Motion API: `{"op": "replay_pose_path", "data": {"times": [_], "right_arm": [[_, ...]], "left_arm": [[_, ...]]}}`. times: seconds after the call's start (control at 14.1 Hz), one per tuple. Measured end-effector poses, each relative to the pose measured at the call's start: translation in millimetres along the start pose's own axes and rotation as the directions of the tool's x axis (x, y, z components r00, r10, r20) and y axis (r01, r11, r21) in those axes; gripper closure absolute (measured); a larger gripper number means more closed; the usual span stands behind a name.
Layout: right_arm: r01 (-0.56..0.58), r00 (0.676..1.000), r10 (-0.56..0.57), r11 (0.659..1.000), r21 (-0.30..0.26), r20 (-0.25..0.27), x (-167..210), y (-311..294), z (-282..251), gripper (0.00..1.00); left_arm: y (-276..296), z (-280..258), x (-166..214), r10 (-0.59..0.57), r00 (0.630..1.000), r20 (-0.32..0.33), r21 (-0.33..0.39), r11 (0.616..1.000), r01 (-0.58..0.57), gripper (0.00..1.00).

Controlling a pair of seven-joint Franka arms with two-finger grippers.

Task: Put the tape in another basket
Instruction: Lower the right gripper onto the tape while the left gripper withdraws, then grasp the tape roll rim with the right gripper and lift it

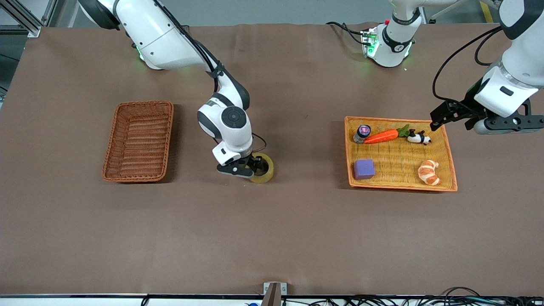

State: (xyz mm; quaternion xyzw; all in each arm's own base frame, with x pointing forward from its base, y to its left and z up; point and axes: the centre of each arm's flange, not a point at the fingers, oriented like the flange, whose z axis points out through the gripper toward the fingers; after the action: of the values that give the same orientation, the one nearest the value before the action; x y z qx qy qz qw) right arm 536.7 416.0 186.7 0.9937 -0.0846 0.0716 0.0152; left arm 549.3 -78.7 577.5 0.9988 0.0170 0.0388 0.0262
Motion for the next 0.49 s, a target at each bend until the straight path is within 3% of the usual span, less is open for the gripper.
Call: {"op": "replay_pose_path", "data": {"times": [0.28, 0.49], "right_arm": [[-0.026, 0.999, 0.026, 1.000, 0.015, -0.021, 9.3, -8.2, -11.1, 0.56], [-0.058, 0.998, 0.058, 0.998, -0.007, -0.022, 26.9, -6.0, -23.0, 0.78]], "left_arm": [[4.1, 1.1, -1.6, 0.008, 1.000, 0.008, 0.001, 1.000, -0.008, 0.00], [1.9, 3.4, -2.0, 0.005, 1.000, 0.015, 0.004, 1.000, -0.005, 0.00]]}}
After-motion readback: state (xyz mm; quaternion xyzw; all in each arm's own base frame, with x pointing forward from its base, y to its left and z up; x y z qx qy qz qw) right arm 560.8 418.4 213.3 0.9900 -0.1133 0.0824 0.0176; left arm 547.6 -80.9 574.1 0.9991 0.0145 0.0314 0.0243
